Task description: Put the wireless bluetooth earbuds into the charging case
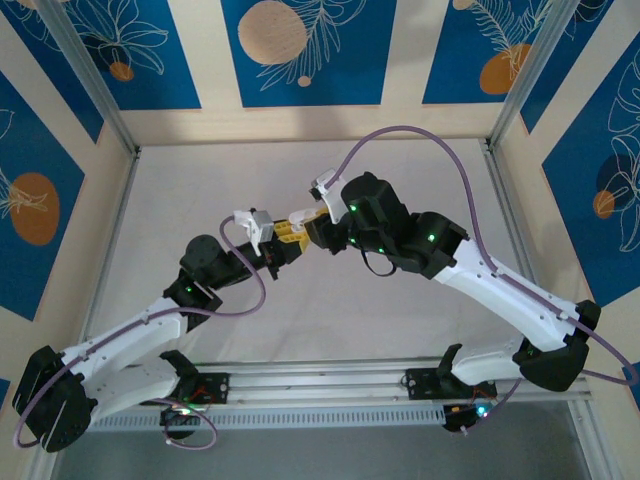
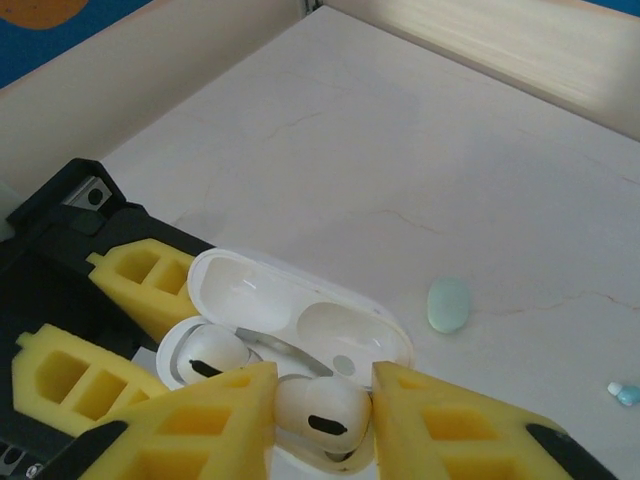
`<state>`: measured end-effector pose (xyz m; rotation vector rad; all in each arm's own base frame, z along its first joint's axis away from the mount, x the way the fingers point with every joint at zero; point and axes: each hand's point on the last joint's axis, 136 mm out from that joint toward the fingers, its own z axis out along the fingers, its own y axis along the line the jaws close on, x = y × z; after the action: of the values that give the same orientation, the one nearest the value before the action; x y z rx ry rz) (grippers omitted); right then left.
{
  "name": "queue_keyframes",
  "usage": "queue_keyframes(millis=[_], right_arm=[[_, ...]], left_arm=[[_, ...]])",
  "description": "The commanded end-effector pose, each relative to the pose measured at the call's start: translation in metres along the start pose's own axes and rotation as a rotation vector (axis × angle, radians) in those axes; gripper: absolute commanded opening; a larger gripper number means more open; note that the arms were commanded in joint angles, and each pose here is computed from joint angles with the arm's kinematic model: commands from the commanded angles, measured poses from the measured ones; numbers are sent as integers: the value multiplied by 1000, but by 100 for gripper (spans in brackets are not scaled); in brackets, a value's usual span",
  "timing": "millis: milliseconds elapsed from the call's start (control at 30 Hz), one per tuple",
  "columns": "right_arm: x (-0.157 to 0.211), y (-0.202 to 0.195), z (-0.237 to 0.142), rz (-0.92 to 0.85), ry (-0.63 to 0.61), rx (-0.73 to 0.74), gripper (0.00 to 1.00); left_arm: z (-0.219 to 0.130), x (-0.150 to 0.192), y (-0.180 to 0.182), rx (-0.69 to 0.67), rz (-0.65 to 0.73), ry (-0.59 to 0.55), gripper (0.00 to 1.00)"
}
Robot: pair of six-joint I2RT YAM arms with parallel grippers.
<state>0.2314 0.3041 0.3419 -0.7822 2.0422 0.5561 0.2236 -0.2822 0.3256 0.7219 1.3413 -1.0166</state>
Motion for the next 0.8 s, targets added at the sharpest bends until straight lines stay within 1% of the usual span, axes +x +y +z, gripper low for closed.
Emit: queue_keyframes(millis=[0, 167, 267, 533, 767], right_arm=[[15, 16, -5, -2, 50, -90, 32], [13, 12, -8, 59, 47, -100, 38], [9, 12, -11, 105, 29, -122, 45], [-2, 9, -20, 206, -20, -179, 55], [-8, 2, -26, 274, -50, -199, 56]], left_arm=[[-2, -35, -7, 8, 25, -111, 18], [-2, -32, -9, 19, 25, -105, 18], [-2, -32, -11, 28, 24, -99, 18], [-2, -29, -12, 39, 29, -83, 18], [-1, -27, -13, 48, 28, -74, 18]])
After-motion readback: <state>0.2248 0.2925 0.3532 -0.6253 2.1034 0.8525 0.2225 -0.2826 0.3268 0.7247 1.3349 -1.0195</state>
